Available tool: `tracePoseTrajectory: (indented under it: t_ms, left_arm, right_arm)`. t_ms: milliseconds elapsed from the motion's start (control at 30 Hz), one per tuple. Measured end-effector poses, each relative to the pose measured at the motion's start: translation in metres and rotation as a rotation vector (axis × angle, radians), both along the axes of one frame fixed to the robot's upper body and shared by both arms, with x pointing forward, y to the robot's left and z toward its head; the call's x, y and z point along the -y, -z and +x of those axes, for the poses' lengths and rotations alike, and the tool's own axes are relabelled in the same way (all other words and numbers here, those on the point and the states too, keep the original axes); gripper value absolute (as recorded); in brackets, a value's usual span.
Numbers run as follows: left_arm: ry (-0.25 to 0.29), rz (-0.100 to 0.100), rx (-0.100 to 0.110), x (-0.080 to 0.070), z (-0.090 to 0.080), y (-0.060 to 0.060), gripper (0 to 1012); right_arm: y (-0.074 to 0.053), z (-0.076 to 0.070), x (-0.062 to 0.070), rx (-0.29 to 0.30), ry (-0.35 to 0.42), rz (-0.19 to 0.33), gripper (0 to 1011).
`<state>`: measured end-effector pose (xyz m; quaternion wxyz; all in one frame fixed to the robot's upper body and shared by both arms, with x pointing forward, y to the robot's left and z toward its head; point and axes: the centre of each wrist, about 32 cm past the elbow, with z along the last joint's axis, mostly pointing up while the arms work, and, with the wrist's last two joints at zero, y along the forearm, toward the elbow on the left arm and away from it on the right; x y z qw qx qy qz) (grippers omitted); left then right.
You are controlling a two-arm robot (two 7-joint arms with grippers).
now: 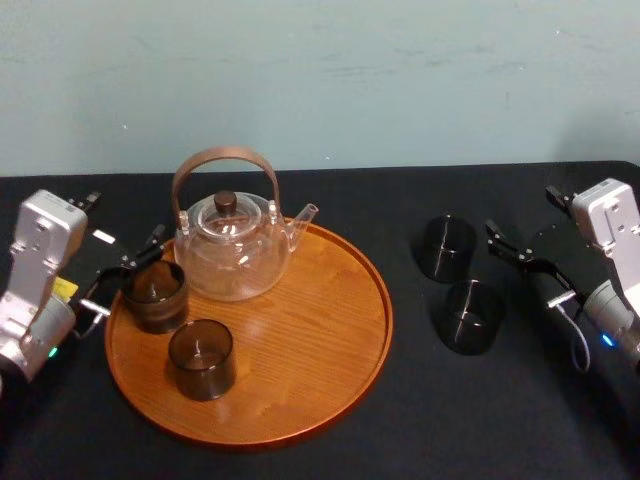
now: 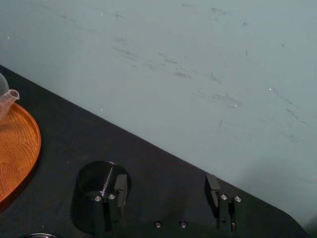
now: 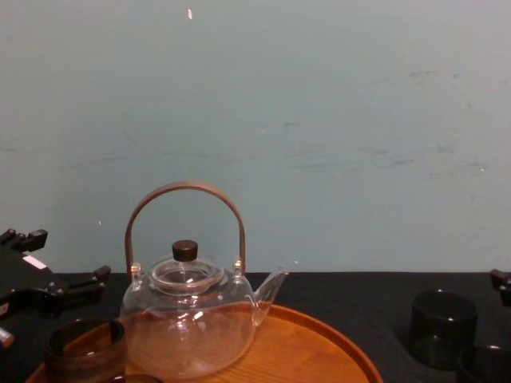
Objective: Pick up the glass from the table and place it on the tray.
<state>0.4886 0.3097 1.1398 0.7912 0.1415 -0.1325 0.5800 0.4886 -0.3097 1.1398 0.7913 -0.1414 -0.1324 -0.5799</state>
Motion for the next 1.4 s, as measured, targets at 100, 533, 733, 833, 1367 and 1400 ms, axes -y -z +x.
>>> tracePoseTrajectory:
  t_ms: [100,533,733,833,1367,1400]
  left_arm:
    - [0.000,0.000,0.000,0.0000,0.0000,0.0000,1001]
    - [0.000,0.000,0.000,0.0000,0.0000,0.0000,1001]
    - [0.000,0.000,0.000,0.0000,0.0000,0.0000,1001]
    - [0.000,0.000,0.000,0.0000,0.0000,0.0000,1001]
    - [0.000,0.000,0.000,0.0000,0.0000,0.0000,1001]
    - [0.000,0.000,0.000,0.0000,0.0000,0.0000,1001]
  right_arm:
    - [0.0000,0.0000,0.0000,0.000,0.000,0.000,1002]
    - [0.0000,0.0000,0.0000,0.000,0.000,0.000,1002]
    - [0.0000,0.0000,0.0000,0.000,0.000,0.000,1002]
    - [0.0000,0.0000,0.0000,0.000,0.000,0.000,1002]
    - [0.0000,0.0000,0.0000,0.000,0.000,0.000,1002]
    - [0.0000,0.0000,0.0000,0.000,0.000,0.000,1002]
